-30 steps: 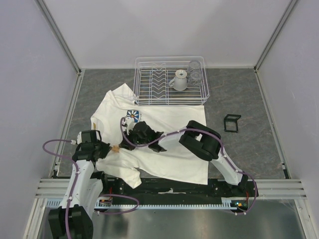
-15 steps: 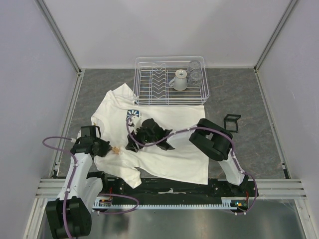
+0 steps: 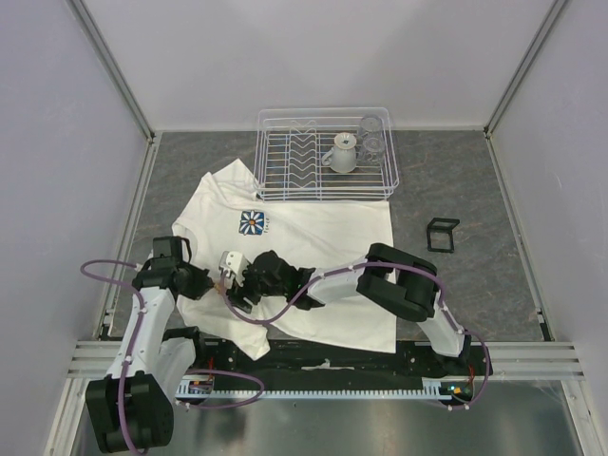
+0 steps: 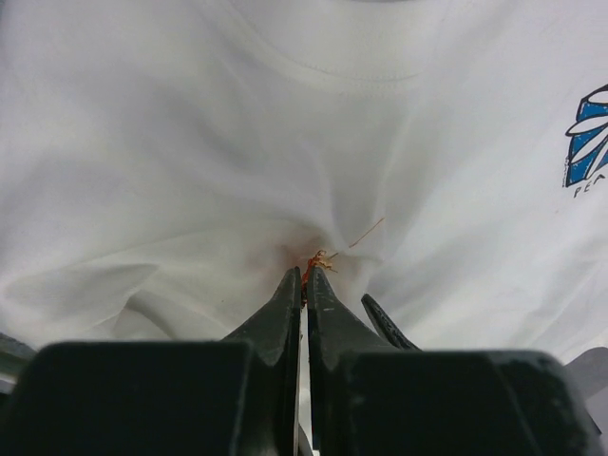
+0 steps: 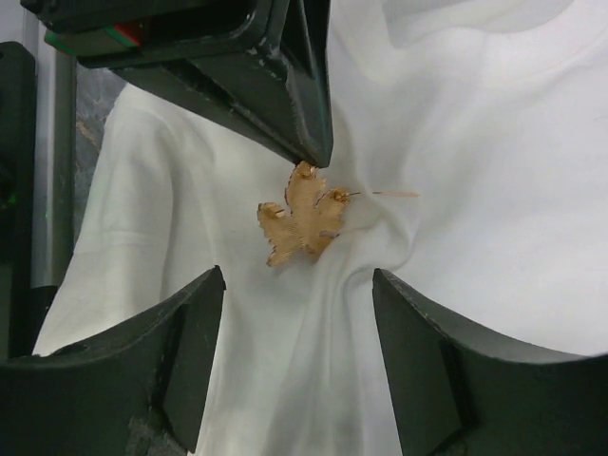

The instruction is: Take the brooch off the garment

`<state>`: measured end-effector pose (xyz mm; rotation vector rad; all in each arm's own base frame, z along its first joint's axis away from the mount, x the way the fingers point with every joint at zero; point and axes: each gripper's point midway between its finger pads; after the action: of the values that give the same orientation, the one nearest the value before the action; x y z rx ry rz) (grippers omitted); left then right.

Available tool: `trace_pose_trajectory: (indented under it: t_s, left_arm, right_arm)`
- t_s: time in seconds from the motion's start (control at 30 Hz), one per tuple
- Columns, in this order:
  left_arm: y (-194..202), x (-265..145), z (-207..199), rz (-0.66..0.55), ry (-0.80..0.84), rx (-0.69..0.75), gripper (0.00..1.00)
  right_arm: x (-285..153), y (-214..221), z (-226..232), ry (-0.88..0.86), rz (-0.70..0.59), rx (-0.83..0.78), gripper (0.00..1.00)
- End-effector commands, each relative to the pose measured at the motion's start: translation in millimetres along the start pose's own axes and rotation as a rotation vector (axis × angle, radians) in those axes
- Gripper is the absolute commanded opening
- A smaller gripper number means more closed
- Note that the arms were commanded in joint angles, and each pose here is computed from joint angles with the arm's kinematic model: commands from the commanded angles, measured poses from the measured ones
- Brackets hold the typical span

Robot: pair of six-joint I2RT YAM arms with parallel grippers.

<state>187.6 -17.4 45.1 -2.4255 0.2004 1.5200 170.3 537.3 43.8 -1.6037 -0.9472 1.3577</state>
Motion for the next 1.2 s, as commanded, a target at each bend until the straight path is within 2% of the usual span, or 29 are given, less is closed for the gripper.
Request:
trace_pose_trajectory:
  t_s: [0.0,0.27,0.47,0.57,0.73,0.93,0.97,1.03,1.07,1.13,1.17]
  left_arm:
    - [-5,-10,-11,-0.012,0.024,-0.033,0.02]
    - [-4,-12,-13,-0.007,0.028,-0.047,0.02]
    - [-4,-15,-16,-0.008,0.042,-0.051,0.02]
    - [-5,-17,-16,-0.012,0.047,-0.051,0.02]
    - [-5,-17,-16,-0.018,0.051,-0.057,0.02]
    - [-7,-17,-14,-0.03,0.055,-0.045,0.02]
    - [-7,-17,-14,-0.033,0.057,-0.04,0.03]
    - [-8,-19,-15,-0.039,0.067,-0.024,0.13]
    - [-9,-20,-16,-0.044,0.073,-0.02,0.23]
    - [-11,-23,-19,-0.056,0.091,-0.004,0.33]
    - [-11,-25,-19,-0.059,0.094,0.002,0.41]
  right_arm:
    - [4,-50,-19,0.089,-0.136,-0.076,0.71]
    - [9,-55,-9,0.049,-0.169,-0.08,0.65]
    - [22,-47,0,0.034,-0.141,-0.076,0.64]
    - [28,-38,-7,0.073,-0.104,-0.063,0.59]
    - [31,-27,-22,0.163,-0.072,-0.036,0.44]
    - [28,-33,-27,0.199,-0.096,-0.009,0.25]
    - [28,-33,-27,0.196,-0.097,-0.004,0.23]
    - [29,-34,-24,0.184,-0.101,-0.001,0.21]
    - [29,-36,-22,0.165,-0.106,0.004,0.21]
    - [31,-36,-18,0.136,-0.108,0.011,0.2]
    - [33,-37,-14,0.105,-0.105,0.011,0.19]
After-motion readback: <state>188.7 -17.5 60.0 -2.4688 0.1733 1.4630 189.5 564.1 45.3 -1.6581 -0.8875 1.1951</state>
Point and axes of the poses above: each gripper's point midway between its finger pads, its own x axis out along the fingers, its own z axis along the line the jaws close on, y = z × x, and after that the axes turned 8 degrees about -x, right-handed
